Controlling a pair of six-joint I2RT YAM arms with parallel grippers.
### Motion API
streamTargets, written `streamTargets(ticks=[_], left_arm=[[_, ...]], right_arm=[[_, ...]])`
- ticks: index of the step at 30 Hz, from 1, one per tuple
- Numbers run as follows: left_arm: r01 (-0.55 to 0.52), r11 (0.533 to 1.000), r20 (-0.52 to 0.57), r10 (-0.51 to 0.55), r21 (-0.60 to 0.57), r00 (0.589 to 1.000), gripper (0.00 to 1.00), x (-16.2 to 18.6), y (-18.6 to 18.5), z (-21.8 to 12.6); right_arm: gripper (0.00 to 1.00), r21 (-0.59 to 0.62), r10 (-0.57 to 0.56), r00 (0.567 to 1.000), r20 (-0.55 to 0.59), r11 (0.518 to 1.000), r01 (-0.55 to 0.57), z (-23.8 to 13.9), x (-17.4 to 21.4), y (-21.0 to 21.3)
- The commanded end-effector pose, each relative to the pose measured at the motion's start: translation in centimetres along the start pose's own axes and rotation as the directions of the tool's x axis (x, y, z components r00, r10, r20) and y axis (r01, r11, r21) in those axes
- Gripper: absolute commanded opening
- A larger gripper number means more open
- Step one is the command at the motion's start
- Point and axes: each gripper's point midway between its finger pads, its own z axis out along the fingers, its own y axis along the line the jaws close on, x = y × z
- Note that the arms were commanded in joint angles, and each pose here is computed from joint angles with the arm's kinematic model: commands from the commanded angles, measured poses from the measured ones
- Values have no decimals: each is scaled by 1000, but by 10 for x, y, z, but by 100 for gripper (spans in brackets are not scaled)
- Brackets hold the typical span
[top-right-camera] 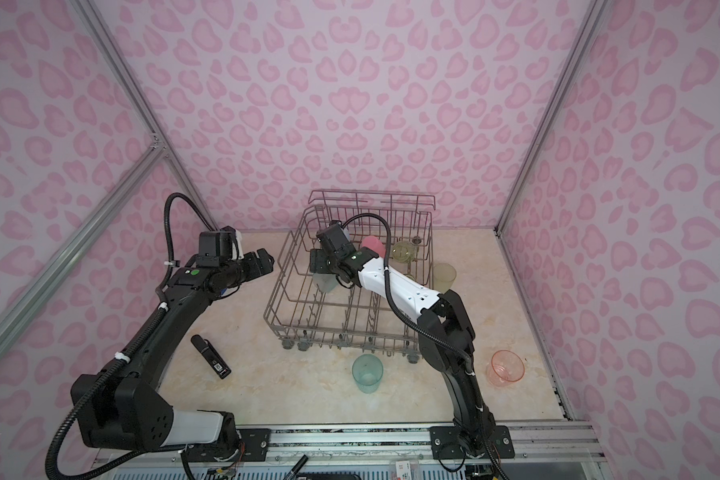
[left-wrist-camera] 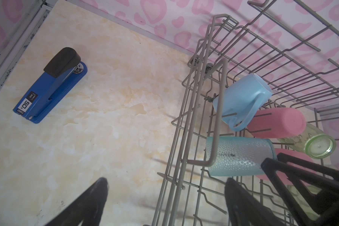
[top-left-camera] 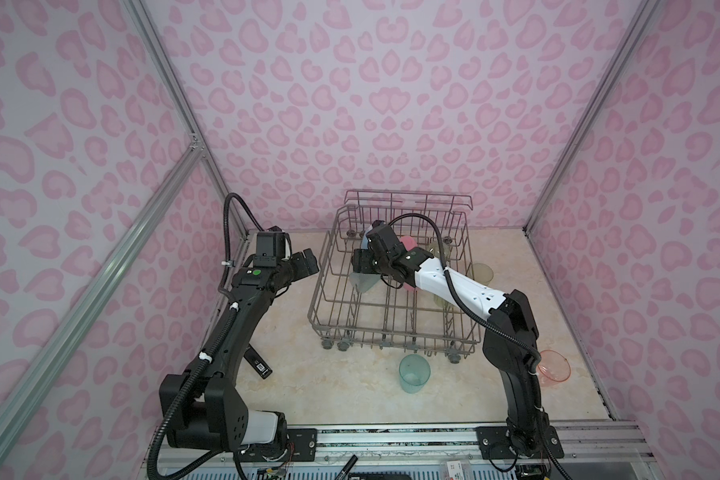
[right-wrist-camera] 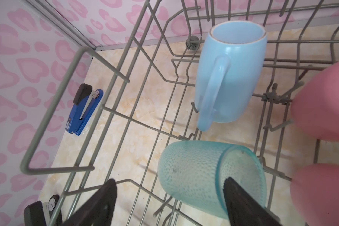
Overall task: Load the cups into the dish rack
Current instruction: 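Set the teal cup on its side between rack tines with right gripper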
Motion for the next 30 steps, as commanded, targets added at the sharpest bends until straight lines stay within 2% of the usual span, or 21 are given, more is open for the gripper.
streamTargets(ticks=[1,9,16,23,30], left_arm=[[6,1000,11,-6,16,1000,95,-3,-3,3],[8,1000,13,-8,20,1000,95,-3,-4,2],[8,1000,16,-8,21,1000,95,-4,-3,1],[9,1000,19,-9,30,1000,95,-4,-5,0],[8,999,19,-9,31,1000,95,-4,-6,0]], right_arm=[[85,-23,6,1000,15,1000,-5,-1,0,9],[84,-54,10,1000,-14,998,-11,8,17,25],[84,-74,16,1000,6,997,-15,1,11,34],[84,-30,25,999,46,999,-24,-14,-2,13],[84,5,64,997,47,998,-65,-10,-8,-17]])
